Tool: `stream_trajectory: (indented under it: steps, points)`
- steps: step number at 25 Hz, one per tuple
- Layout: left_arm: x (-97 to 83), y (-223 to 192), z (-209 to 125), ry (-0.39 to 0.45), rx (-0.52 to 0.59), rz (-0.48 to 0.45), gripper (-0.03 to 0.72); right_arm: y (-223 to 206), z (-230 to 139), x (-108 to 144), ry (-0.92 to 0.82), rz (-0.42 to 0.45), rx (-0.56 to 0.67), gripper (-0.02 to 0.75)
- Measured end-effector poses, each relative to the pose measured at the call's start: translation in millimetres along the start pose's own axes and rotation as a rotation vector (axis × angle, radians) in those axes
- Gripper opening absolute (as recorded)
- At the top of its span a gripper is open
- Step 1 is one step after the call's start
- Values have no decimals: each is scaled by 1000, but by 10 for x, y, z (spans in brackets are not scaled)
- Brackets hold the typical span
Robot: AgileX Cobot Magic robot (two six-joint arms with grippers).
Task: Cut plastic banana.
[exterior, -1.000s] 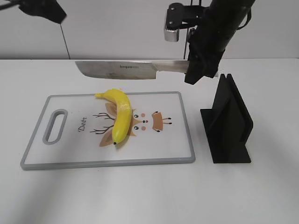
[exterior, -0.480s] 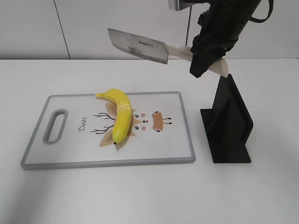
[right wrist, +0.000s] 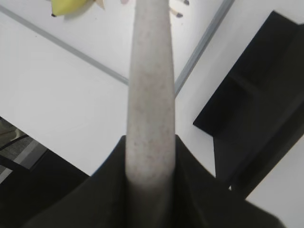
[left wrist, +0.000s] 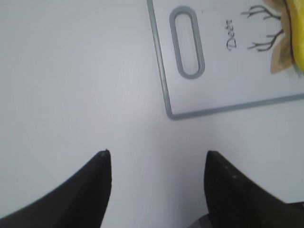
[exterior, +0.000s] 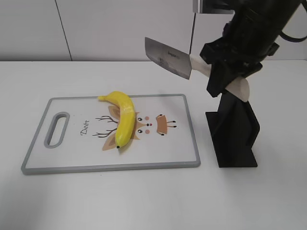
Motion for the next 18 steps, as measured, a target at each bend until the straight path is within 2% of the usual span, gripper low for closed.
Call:
stream_trajectory:
  steps: [6, 18]
  points:
    - [-12, 98, -586, -2, -21, 0, 581, 81, -323, 83, -75, -15, -42, 167]
    - [-41, 303, -1534, -23, -260, -3, 580, 382, -689, 242, -156, -32, -160, 167]
Point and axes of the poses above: a point on each arm's last joint axis where the gripper is mounted, y pointing back along that axis away from the gripper, x along the wrist's bending axis when the last joint is at zero, z = x × y, the point moved 4 cm from there along -y, pointing out along that axis toward the gripper, and after that the axes turned 8 degrees about y, right-handed, at the moved point
